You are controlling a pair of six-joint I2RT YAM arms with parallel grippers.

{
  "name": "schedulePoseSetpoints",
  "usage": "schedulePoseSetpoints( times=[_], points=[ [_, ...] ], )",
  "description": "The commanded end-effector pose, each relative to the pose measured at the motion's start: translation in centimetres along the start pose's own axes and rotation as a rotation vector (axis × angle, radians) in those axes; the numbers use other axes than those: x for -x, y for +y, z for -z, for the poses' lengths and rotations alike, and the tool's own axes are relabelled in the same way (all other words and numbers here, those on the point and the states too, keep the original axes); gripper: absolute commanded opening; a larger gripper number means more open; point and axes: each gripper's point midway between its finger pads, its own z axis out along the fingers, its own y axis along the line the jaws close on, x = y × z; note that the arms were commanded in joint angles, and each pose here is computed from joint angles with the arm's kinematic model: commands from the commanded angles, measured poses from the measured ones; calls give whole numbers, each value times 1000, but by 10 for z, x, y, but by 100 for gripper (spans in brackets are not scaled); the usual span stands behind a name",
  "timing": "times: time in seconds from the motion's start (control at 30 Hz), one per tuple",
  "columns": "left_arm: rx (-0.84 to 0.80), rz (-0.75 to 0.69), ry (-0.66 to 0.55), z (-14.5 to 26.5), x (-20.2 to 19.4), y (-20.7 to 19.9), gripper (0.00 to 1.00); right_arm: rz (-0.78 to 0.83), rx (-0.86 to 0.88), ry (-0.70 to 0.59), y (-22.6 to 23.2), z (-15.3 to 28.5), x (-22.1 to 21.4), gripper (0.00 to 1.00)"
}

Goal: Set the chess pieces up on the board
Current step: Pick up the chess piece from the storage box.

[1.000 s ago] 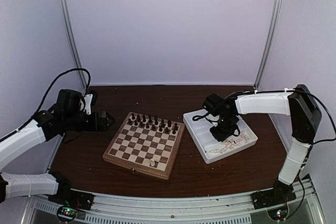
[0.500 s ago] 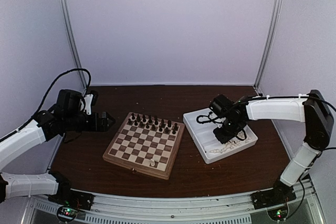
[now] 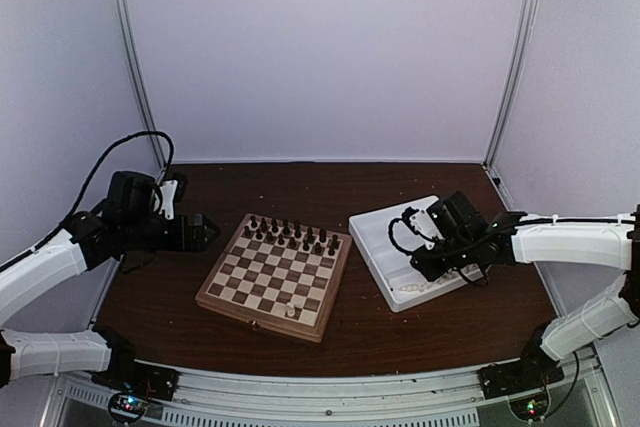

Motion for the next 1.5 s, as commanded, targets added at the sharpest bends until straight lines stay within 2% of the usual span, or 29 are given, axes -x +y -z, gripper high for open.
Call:
schedulePoseSetpoints(
  times=[0.0, 0.2, 0.37, 0.57, 0.8, 1.2, 1.47],
  points=[
    [-30, -19, -45, 3, 7, -6, 98, 101, 176, -106, 28, 16, 26, 44],
    [-33, -22, -46, 5, 6, -6, 98, 207, 140, 104, 24, 8, 9, 35],
    [-40, -22, -42, 3, 7, -8, 98, 220, 44, 166, 8, 14, 10, 29],
    [-57, -36, -26, -3, 10, -12, 98, 299, 12, 313, 2, 25, -5, 29],
    [-83, -51, -16, -9, 14, -19, 98, 410, -106, 510, -16, 13, -31, 26],
    [-82, -65, -10, -7, 14, -19, 98, 468, -111, 502, -13, -27, -20, 24],
    [-63, -65, -13, -5, 14, -16, 98, 493, -91, 522, -14, -47, -28, 23]
  ],
)
